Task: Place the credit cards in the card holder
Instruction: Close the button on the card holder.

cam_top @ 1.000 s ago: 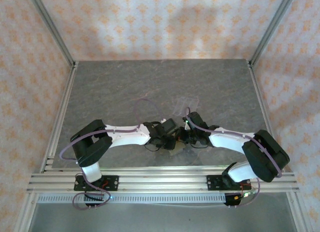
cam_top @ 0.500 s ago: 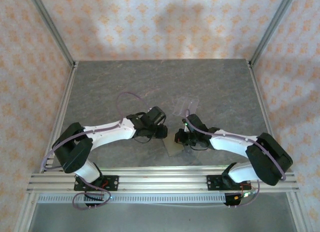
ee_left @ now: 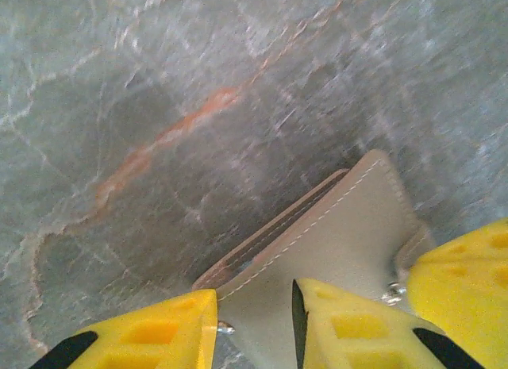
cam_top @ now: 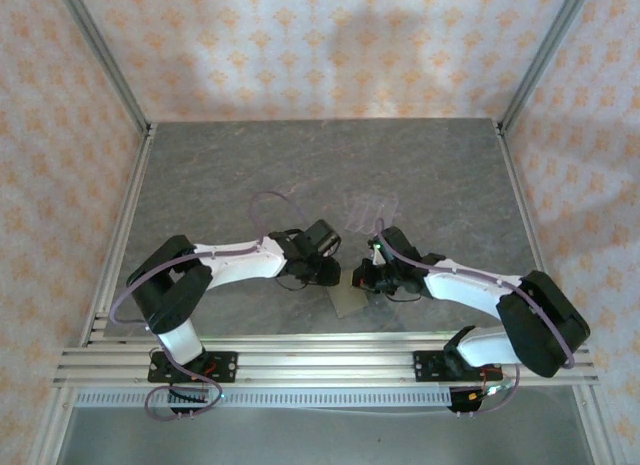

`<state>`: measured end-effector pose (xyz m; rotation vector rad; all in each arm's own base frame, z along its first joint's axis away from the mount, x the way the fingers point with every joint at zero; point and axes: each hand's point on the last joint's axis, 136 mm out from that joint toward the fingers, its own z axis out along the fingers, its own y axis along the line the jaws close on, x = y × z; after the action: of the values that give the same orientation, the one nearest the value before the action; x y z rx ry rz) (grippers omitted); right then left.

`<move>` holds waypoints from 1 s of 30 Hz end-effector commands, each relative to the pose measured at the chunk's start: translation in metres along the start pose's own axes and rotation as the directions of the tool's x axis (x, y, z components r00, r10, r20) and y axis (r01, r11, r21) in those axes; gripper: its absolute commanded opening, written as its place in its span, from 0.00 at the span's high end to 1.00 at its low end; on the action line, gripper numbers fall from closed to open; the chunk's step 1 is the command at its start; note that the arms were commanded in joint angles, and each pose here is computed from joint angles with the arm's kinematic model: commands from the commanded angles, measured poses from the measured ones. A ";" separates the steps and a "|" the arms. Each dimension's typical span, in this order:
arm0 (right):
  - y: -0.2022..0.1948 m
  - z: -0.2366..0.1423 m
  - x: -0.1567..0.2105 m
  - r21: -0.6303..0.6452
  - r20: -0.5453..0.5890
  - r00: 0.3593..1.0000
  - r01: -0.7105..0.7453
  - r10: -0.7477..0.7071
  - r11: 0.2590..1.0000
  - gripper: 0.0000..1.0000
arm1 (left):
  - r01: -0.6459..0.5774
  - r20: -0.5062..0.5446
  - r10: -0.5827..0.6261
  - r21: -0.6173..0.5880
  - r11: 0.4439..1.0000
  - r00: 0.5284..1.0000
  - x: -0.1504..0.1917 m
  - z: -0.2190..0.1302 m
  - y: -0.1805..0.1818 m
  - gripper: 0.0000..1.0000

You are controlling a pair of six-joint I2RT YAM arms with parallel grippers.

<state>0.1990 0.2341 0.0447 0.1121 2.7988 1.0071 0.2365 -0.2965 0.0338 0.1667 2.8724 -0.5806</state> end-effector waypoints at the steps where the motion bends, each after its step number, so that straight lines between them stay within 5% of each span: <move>1: 0.010 -0.008 -0.007 -0.034 0.002 1.000 -0.008 0.008 0.999 1.00 | -0.004 0.022 0.004 0.005 1.000 1.000 0.006 -0.009 0.006 0.68; 12: 0.019 -0.010 -0.003 -0.094 -0.029 1.000 -0.015 0.012 0.995 1.00 | -0.096 -0.040 0.098 0.045 0.994 0.994 0.038 0.006 -0.013 0.63; 30: 0.004 -0.020 0.021 -0.054 -0.081 0.997 0.008 -0.012 0.999 1.00 | -0.068 0.003 0.068 0.025 0.997 0.998 0.030 0.009 -0.012 0.63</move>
<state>0.1858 0.2300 0.0635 0.0801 2.8077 1.0993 0.2005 -0.3028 0.0251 0.2861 2.8690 -0.6067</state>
